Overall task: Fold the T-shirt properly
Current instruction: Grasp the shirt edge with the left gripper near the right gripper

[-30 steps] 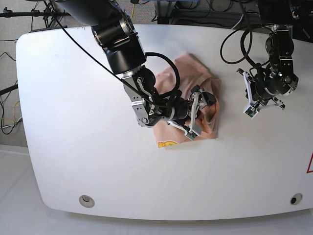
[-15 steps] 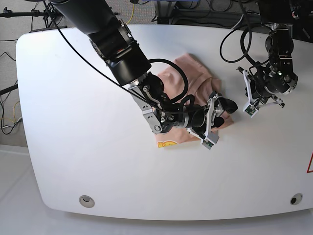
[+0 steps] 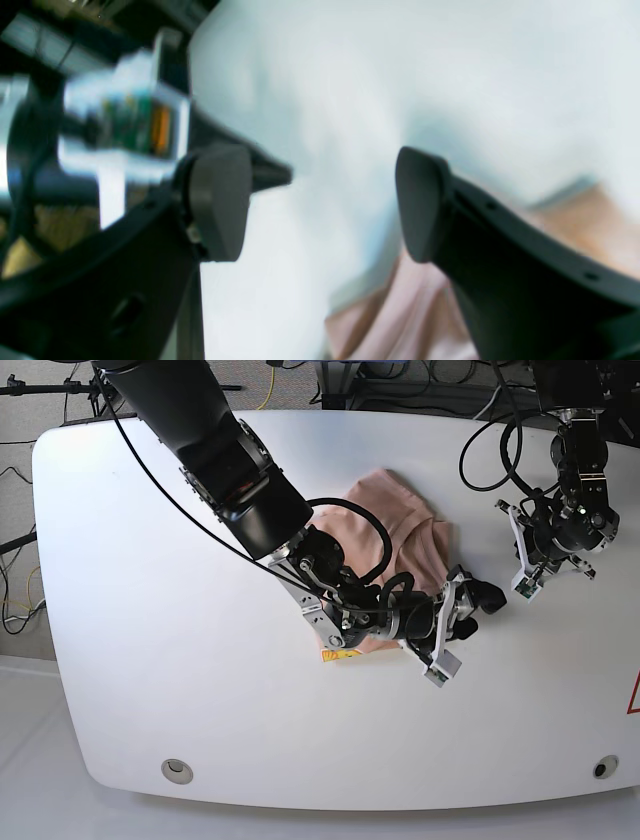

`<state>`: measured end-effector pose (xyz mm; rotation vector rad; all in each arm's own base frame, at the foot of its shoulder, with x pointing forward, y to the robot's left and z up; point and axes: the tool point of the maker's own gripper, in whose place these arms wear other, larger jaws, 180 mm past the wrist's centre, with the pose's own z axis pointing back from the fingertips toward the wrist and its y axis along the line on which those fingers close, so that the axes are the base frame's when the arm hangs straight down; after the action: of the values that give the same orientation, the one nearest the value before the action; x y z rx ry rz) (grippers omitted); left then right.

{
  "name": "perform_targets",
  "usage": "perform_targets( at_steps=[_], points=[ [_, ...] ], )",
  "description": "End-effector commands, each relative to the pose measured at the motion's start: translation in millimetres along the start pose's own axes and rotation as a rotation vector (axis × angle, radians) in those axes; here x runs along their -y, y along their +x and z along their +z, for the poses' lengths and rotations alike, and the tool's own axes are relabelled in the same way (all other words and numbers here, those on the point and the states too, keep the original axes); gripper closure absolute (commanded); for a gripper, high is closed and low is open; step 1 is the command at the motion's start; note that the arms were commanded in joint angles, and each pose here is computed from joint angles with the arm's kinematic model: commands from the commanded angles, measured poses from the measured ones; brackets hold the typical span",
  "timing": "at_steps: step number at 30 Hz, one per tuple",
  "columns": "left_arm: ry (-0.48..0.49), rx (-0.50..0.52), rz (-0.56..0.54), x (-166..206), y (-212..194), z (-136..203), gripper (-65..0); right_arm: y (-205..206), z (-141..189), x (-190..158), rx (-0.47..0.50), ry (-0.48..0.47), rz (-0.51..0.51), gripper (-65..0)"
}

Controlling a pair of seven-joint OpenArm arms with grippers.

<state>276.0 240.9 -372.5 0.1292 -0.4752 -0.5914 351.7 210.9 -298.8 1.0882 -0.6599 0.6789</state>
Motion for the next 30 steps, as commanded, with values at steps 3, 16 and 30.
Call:
perform_targets(
  at_steps=[3,16,30],
  points=[
    [0.012,0.045,-0.008,-3.3,13.3,5.6,0.0,43.5,17.3,12.6,0.089,-0.038,0.018,-42.3],
    [-0.002,0.098,-0.07,21.4,53.0,17.6,0.0,44.8,91.9,93.5,0.127,-0.235,-0.027,-5.0],
    [-0.073,0.138,-0.208,63.9,81.4,20.9,0.0,34.2,108.5,116.6,0.108,-0.292,-0.053,-1.4]
  ],
)
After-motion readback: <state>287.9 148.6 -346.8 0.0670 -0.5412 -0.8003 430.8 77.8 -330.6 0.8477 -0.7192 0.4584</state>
